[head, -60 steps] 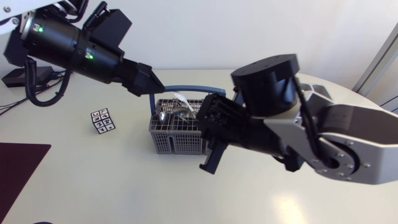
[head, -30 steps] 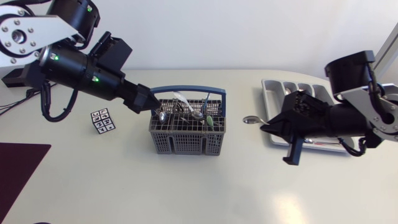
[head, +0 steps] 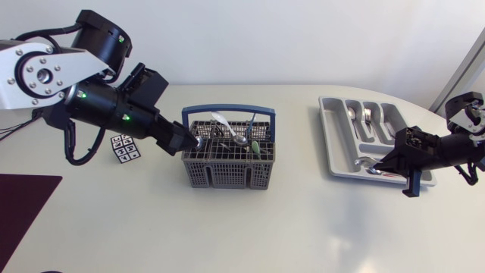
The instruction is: Transfer all utensils from the basket to the drawer tray.
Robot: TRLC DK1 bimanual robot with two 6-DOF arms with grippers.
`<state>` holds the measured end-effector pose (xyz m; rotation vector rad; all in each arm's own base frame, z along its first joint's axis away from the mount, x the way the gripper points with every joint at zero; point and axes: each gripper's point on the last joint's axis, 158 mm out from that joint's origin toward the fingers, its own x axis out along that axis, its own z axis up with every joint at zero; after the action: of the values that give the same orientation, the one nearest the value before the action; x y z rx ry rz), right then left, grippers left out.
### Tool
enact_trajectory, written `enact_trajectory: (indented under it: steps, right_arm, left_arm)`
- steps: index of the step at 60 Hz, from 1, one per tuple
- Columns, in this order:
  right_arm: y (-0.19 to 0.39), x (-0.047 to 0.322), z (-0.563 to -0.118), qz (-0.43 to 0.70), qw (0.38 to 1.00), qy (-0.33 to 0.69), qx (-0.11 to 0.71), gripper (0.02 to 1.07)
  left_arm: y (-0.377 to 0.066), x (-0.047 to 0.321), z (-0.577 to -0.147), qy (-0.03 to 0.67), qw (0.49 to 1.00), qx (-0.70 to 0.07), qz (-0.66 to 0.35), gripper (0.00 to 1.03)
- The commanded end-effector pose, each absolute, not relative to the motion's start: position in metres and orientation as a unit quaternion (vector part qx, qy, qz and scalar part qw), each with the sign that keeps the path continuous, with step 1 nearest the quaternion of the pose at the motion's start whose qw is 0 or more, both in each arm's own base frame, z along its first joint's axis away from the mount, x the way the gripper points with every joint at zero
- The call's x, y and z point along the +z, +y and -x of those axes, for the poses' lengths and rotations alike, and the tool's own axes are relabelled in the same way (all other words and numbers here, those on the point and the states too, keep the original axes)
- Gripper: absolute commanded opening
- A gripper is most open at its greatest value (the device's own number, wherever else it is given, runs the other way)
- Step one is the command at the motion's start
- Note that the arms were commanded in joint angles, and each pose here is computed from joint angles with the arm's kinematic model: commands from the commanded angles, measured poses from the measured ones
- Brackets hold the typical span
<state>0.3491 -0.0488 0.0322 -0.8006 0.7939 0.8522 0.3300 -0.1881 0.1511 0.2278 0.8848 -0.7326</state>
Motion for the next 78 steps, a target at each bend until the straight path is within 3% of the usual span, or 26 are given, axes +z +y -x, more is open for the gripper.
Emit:
enact_trajectory:
  steps: [1,20,29,34,39,42,51,66,78]
  right_arm:
    - [-0.067,0.019,-0.358,0.388,0.744,0.367,0.401,0.07]
    - [-0.114,-0.007,-0.379,0.396,0.738,0.402,0.37,0.09]
    - [-0.129,-0.023,-0.381,0.404,0.733,0.418,0.353,0.18]
    - [-0.137,-0.03,-0.382,0.406,0.732,0.426,0.343,0.31]
    - [-0.138,-0.032,-0.38,0.407,0.732,0.43,0.338,0.52]
    - [-0.139,-0.031,-0.381,0.405,0.737,0.429,0.329,0.58]
    - [-0.136,-0.009,-0.384,0.4,0.756,0.423,0.3,0.78]
    - [-0.09,0.056,-0.383,0.368,0.799,0.396,0.263,0.78]
    - [0.007,0.113,-0.367,0.312,0.83,0.364,0.286,0.78]
  left_arm:
    - [-0.192,0.134,-0.323,0.431,0.822,-0.356,-0.112,0.83]
    - [-0.192,0.122,-0.326,0.433,0.82,-0.355,-0.113,0.83]
    - [-0.199,0.121,-0.324,0.428,0.819,-0.364,-0.119,0.83]
    - [-0.21,0.121,-0.32,0.422,0.814,-0.378,-0.128,0.83]
    - [-0.225,0.123,-0.314,0.409,0.809,-0.397,-0.142,0.83]
    - [-0.228,0.123,-0.314,0.406,0.809,-0.4,-0.146,0.83]
    - [-0.231,0.122,-0.322,0.399,0.814,-0.393,-0.156,0.83]
    - [-0.226,0.115,-0.322,0.407,0.813,-0.385,-0.159,0.83]
    - [-0.211,0.105,-0.324,0.415,0.812,-0.376,-0.162,0.83]
